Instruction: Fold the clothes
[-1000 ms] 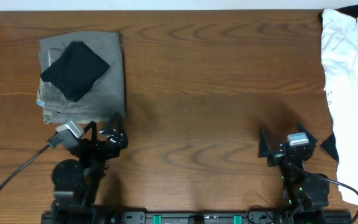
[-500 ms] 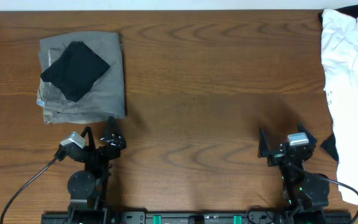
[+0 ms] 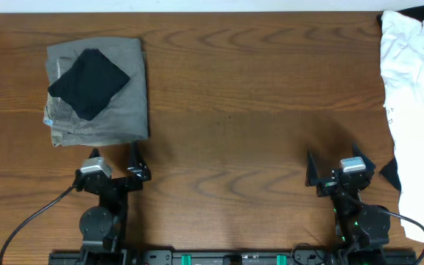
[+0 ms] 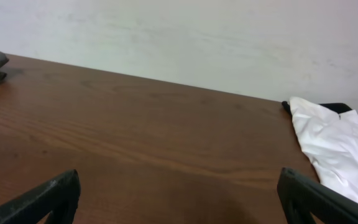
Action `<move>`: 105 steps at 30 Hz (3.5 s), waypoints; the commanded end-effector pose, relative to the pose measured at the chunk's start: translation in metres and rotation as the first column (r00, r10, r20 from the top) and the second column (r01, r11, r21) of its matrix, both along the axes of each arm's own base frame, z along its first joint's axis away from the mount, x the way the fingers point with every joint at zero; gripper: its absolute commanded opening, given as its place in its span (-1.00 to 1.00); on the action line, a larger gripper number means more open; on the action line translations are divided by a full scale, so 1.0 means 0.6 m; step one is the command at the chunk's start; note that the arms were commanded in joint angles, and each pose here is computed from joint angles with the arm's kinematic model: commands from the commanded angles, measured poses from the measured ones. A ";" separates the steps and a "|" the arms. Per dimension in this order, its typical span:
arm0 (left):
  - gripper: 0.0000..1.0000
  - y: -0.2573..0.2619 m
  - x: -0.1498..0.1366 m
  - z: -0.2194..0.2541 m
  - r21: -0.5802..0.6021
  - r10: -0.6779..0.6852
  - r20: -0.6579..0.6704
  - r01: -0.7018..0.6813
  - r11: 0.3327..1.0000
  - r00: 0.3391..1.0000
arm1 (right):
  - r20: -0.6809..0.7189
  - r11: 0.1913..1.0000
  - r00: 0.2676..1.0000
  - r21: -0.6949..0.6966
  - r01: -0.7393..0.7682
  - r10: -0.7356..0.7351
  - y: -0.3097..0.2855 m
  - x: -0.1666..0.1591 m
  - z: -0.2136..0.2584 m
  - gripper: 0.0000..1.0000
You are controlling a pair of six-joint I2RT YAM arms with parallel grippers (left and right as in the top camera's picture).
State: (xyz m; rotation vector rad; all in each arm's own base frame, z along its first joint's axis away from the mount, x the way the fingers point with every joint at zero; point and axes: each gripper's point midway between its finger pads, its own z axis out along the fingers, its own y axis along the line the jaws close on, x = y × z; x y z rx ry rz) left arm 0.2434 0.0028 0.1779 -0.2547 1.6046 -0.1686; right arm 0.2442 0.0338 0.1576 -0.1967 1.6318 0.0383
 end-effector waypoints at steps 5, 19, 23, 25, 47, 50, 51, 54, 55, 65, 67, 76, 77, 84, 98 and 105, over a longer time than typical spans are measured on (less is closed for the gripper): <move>0.96 -0.007 -0.002 -0.009 0.127 -0.026 -0.021 0.029 0.991 0.999 | 0.000 1.000 1.000 -0.010 0.025 -0.025 -0.009 0.001 -0.001 0.99; 0.96 -0.037 -0.001 -0.068 0.309 -0.124 -0.120 0.156 0.938 0.985 | 0.000 1.000 1.000 -0.010 0.025 -0.025 -0.009 0.001 -0.001 0.98; 0.96 -0.044 -0.001 -0.068 0.316 -0.141 -0.120 0.172 0.933 0.983 | 0.000 1.000 1.000 -0.010 0.025 -0.025 -0.009 0.001 -0.001 0.98; 0.96 -0.044 -0.001 -0.068 0.312 -0.141 -0.120 0.172 0.934 0.983 | 0.000 1.000 1.000 -0.010 0.025 -0.025 -0.009 0.001 -0.001 0.99; 0.96 -0.031 0.000 -0.069 0.313 -0.109 -0.122 0.142 0.939 0.987 | 0.000 1.000 1.000 -0.010 0.025 -0.025 -0.009 0.001 -0.001 0.99; 0.96 -0.031 0.000 -0.069 0.313 -0.109 -0.122 0.142 0.939 0.987 | 0.000 1.000 1.000 -0.010 0.025 -0.025 -0.009 0.001 -0.001 0.99; 0.96 -0.031 0.000 -0.069 0.313 -0.109 -0.122 0.142 0.939 0.987 | 0.000 1.000 1.000 -0.010 0.025 -0.025 -0.009 0.001 -0.001 0.99; 0.96 -0.031 0.000 -0.069 0.313 -0.109 -0.122 0.142 0.939 0.987 | 0.000 1.000 1.000 -0.010 0.025 -0.025 -0.009 0.001 -0.001 0.99; 0.96 -0.031 0.000 -0.069 0.313 -0.109 -0.121 0.142 0.939 0.987 | 0.000 1.000 1.000 -0.010 0.025 -0.025 -0.009 0.001 -0.001 0.98; 0.96 -0.031 0.000 -0.068 0.313 -0.109 -0.120 0.141 0.939 0.987 | 0.000 1.000 1.000 -0.010 0.025 -0.025 -0.009 0.001 -0.001 0.99; 0.96 -0.031 0.000 -0.068 0.313 -0.109 -0.120 0.141 0.939 0.987 | 0.000 1.000 1.000 -0.010 0.025 -0.025 -0.009 0.001 -0.001 0.98; 0.96 -0.031 0.000 -0.068 0.313 -0.109 -0.120 0.141 0.939 0.987 | 0.000 1.000 1.000 -0.010 0.025 -0.025 -0.009 0.001 -0.001 0.99; 0.96 -0.031 0.000 -0.068 0.313 -0.109 -0.120 0.141 0.939 0.987 | 0.000 1.000 1.000 -0.010 0.025 -0.025 -0.009 0.001 -0.001 0.99; 0.96 -0.031 0.000 -0.068 0.313 -0.109 -0.120 0.141 0.939 0.987 | 0.000 1.000 1.000 -0.010 0.025 -0.025 -0.009 0.001 -0.001 0.98; 0.96 -0.031 0.000 -0.068 0.313 -0.109 -0.119 0.141 0.939 0.987 | 0.000 1.000 1.000 -0.010 0.025 -0.025 -0.009 0.001 -0.001 0.98; 0.96 -0.031 0.000 -0.068 0.313 -0.109 -0.119 0.141 0.939 0.987 | 0.000 1.000 1.000 -0.010 0.025 -0.025 -0.009 0.001 -0.001 0.98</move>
